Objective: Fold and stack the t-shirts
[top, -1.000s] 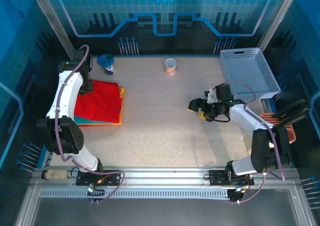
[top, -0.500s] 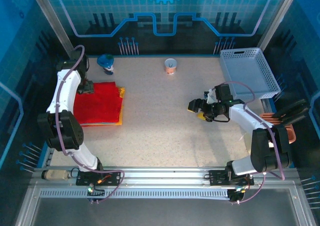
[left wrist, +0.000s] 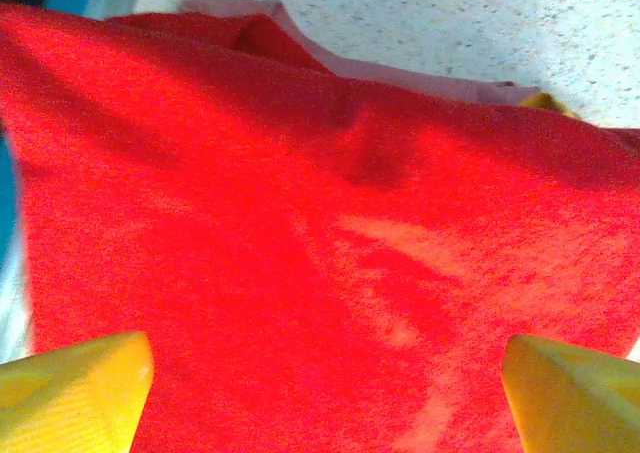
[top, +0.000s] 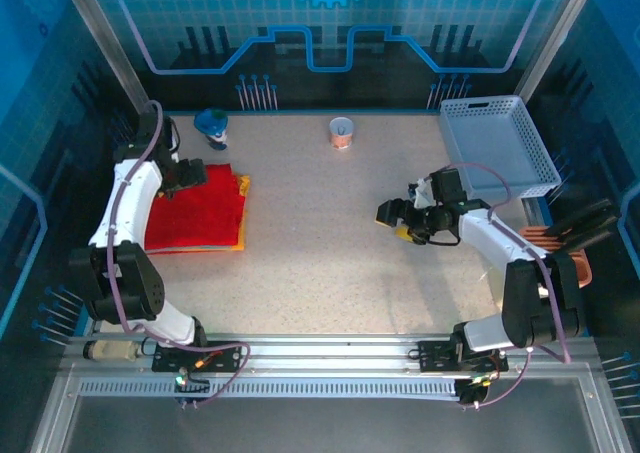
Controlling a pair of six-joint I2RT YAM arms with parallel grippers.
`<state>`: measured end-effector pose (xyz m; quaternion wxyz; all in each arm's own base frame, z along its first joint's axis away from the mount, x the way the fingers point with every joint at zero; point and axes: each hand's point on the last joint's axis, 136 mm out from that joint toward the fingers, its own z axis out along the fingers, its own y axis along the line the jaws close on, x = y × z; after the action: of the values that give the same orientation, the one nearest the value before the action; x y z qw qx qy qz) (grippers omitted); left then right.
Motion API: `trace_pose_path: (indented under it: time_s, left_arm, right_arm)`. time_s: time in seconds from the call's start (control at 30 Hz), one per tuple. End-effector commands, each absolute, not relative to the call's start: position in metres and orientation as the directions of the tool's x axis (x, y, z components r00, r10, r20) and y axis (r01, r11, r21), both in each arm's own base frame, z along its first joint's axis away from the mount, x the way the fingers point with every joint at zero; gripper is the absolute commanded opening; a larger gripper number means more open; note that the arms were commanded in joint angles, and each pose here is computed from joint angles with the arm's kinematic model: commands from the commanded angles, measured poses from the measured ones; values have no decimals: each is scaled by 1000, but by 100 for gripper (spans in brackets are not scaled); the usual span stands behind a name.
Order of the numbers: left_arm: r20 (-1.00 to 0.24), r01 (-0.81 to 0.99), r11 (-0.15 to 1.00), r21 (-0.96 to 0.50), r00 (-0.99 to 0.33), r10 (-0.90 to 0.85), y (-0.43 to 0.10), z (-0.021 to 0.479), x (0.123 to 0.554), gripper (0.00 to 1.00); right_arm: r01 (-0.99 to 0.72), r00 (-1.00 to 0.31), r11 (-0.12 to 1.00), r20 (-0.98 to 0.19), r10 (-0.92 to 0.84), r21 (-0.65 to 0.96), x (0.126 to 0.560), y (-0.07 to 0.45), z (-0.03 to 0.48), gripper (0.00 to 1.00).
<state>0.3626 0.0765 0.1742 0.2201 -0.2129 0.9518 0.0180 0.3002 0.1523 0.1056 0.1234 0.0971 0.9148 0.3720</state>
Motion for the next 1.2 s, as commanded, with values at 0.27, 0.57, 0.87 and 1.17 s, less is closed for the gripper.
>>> trace_pose_path:
  time_s: [0.27, 0.57, 0.87, 1.17]
  left_arm:
    - [-401, -486, 868, -100, -779, -482, 82, 150, 358, 91]
    - [-189, -648, 760, -52, -740, -645, 103, 80, 351, 90]
    - [-68, -688, 721, -81, -718, -693, 106, 40, 347, 86]
    - [-250, -596, 790, -144, -750, -612, 92, 109, 359, 88]
  right_arm:
    - [72, -946, 756, -195, 258, 650, 291, 135, 108, 88]
    - [109, -943, 740, -167, 288, 664, 290, 125, 104, 88]
    - [128, -937, 727, -158, 312, 675, 281, 116, 103, 88]
    - [118, -932, 716, -172, 318, 688, 283, 114, 108, 88]
